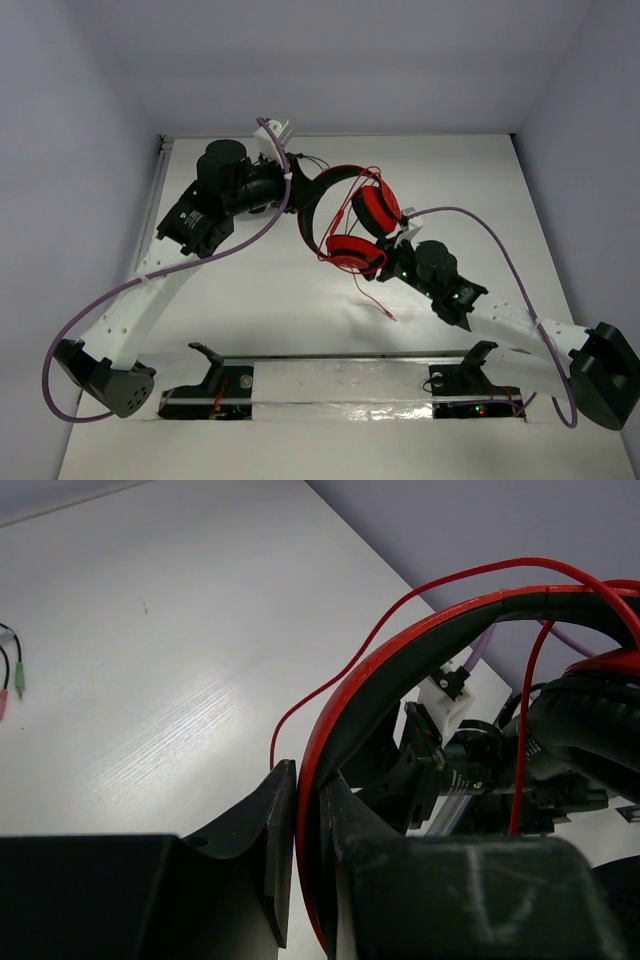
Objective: Wrap the headphones
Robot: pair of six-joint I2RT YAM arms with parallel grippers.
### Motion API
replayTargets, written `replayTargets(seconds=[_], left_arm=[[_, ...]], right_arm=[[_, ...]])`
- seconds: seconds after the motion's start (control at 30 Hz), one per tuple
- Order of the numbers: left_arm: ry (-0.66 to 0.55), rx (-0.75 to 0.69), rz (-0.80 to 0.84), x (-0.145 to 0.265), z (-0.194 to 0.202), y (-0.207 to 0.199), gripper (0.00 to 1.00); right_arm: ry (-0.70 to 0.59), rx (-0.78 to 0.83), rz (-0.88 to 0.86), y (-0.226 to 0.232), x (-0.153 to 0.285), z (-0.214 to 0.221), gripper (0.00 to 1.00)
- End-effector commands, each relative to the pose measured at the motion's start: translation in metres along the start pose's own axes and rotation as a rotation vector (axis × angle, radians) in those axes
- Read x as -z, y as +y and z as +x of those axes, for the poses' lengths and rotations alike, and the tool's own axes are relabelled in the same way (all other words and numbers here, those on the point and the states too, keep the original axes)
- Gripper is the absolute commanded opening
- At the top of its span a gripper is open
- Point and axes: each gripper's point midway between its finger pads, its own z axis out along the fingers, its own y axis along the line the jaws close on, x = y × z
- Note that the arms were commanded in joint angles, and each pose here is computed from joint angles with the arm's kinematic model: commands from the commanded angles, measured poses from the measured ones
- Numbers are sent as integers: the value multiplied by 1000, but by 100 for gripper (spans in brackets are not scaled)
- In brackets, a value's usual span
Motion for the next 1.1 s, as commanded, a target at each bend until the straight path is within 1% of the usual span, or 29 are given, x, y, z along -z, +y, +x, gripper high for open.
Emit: replayTargets(seconds=[0.0, 0.07, 0.1, 0.17, 0.2, 0.23, 0.37, 0.5, 0.6, 0.7, 0.77, 0.93, 1.07], left_arm=[[-136, -17, 39, 17, -52, -24, 0], [-134, -16, 25, 16, -53, -21, 0], [-134, -22, 28, 16, -55, -22, 0], [-138, -20, 30, 16, -56, -23, 0], [-138, -20, 30, 16, -56, -23, 0], [-138, -18, 27, 15, -56, -22, 0], [-143, -20, 20, 18, -61, -23, 0], [-147, -23, 40, 21, -64, -29, 0], [-149, -29, 37, 23, -65, -30, 0], [-143, -28, 35, 23, -62, -28, 0], [-141, -29, 37, 22, -61, -28, 0], [-142, -30, 39, 22, -60, -28, 0], [-139, -29, 33, 22, -59, -27, 0]], right_arm=[[-81, 1, -6, 5, 2, -21, 54], [-99, -4, 15, 0, 6, -23, 49], [-94, -6, 15, 0, 7, -21, 50], [-69, -2, 15, -2, 5, -14, 53], [-49, 2, -1, 2, 3, -12, 57], [-14, -1, -1, 0, 0, -3, 58], [16, -17, -12, -1, -3, 9, 63], [-10, -17, 113, -23, -7, 4, 63], [-35, -28, 173, -32, -5, -3, 63], [-30, -44, 211, -40, -3, 2, 61], [-23, -56, 207, -40, -6, 5, 61], [89, -79, 174, -37, -27, 34, 61], [94, -93, 166, -40, -36, 42, 61]])
